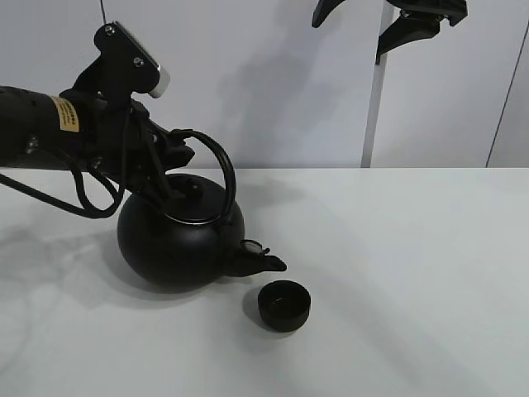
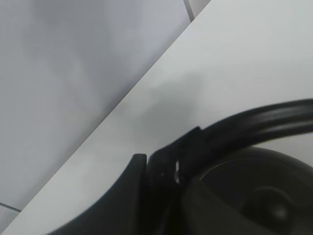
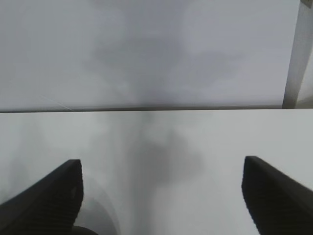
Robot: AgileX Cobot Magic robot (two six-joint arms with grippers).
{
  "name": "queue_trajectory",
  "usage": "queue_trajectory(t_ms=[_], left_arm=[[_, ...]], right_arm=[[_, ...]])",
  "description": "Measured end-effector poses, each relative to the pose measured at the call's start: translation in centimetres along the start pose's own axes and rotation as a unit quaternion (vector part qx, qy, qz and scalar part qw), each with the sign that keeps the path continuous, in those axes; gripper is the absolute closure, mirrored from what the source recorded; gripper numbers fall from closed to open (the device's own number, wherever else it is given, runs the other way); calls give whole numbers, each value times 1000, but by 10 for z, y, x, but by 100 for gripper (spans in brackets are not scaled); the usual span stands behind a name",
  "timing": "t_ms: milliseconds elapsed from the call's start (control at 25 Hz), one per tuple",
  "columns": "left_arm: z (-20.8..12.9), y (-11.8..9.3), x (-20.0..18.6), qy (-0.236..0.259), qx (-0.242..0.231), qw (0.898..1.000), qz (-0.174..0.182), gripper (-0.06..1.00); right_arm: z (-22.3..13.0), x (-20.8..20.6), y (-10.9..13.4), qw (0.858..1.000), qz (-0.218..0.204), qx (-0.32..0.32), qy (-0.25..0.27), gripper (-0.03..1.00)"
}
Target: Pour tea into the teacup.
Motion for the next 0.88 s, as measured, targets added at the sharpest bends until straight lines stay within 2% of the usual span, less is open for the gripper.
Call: queue_trajectory(t_ms=[880], left_arm=[[-1, -1, 0, 4, 17, 1000, -2, 85]], right_arm=[[0, 0, 0, 1000, 0, 0, 0, 36]])
Point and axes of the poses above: a point on each arm's last joint axis where the gripper is mounted, x pointing out along that axis toward the gripper, y along the wrist's bending axis when the last joint is at zero, z = x × y, the point moved 6 cm from there along x, pointing out along that axis toward the gripper, and after that the axes turned 15 degrees about x, right-handed, at the moved point
